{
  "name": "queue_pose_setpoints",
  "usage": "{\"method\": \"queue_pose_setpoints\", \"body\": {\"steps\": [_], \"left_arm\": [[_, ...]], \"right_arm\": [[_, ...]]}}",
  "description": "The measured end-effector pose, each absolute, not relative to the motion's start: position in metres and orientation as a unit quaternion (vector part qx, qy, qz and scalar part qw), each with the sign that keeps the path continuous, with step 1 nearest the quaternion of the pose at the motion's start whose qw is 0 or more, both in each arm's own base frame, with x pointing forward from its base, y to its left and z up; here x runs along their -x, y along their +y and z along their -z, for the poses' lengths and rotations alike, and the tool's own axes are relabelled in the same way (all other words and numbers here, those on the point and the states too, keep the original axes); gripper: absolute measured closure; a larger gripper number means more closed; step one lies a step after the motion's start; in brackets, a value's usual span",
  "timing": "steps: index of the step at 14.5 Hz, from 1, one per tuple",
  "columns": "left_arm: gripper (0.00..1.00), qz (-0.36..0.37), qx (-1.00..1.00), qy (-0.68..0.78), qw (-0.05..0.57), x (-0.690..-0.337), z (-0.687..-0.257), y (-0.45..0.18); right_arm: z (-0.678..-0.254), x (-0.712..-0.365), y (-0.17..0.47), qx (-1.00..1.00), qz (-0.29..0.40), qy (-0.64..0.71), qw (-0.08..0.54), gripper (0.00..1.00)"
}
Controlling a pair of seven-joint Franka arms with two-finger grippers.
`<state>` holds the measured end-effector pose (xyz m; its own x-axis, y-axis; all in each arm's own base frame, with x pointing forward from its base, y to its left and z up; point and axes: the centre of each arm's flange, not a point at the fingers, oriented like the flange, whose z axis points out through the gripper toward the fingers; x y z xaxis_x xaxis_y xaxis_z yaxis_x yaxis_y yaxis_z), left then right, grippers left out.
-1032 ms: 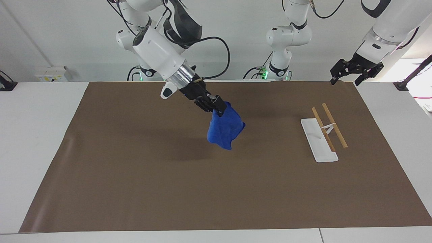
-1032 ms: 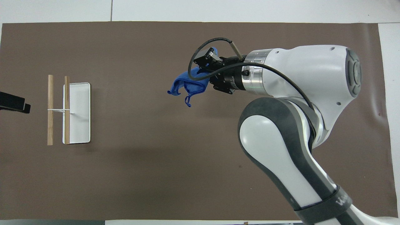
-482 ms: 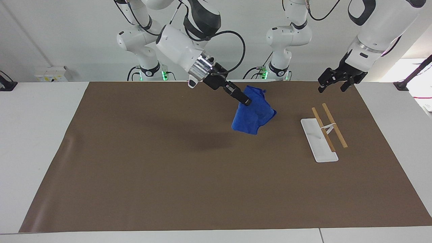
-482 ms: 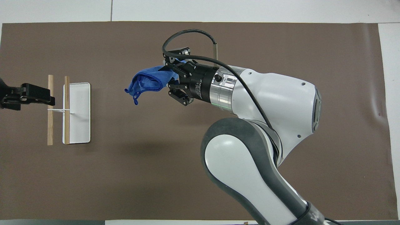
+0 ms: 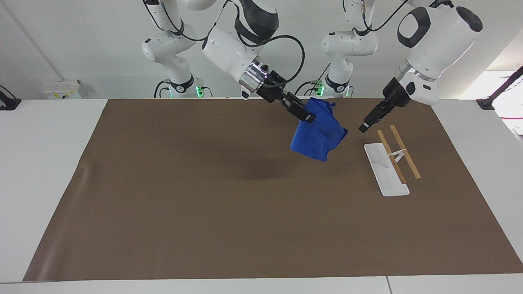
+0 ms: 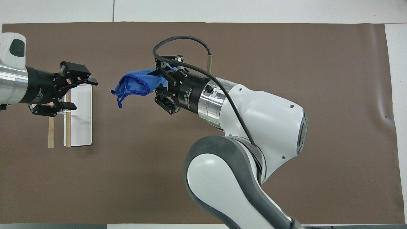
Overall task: Right arm passes towel to left arm to hang
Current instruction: 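Hold the towel with the right gripper while the left gripper reaches it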
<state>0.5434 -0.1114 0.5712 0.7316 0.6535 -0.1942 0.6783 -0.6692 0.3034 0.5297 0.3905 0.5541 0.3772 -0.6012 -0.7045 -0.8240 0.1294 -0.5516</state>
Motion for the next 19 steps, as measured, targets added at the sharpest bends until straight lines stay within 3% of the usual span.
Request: {"method": "queue_pose_setpoints", "body": {"steps": [8,17,19], "left_arm": [[0.0,0.127,-0.713,0.651,0.228,-0.55,-0.535,-0.158],[0.0,0.132,-0.638,0.715,0.252,-0.567,-0.505,-0.184],[0.16,0.133,-0.638,0.717,0.249,-0.569,-0.498,-0.186]], "right_arm": [[-0.553,-0.531,0.389,0.65,-0.107,0.549,0.514,0.89],[-0.55,-0.531,0.389,0.651,-0.108,0.55,0.512,0.89],[-0.55,-0.531,0.389,0.651,-0.108,0.55,0.512,0.89]]}}
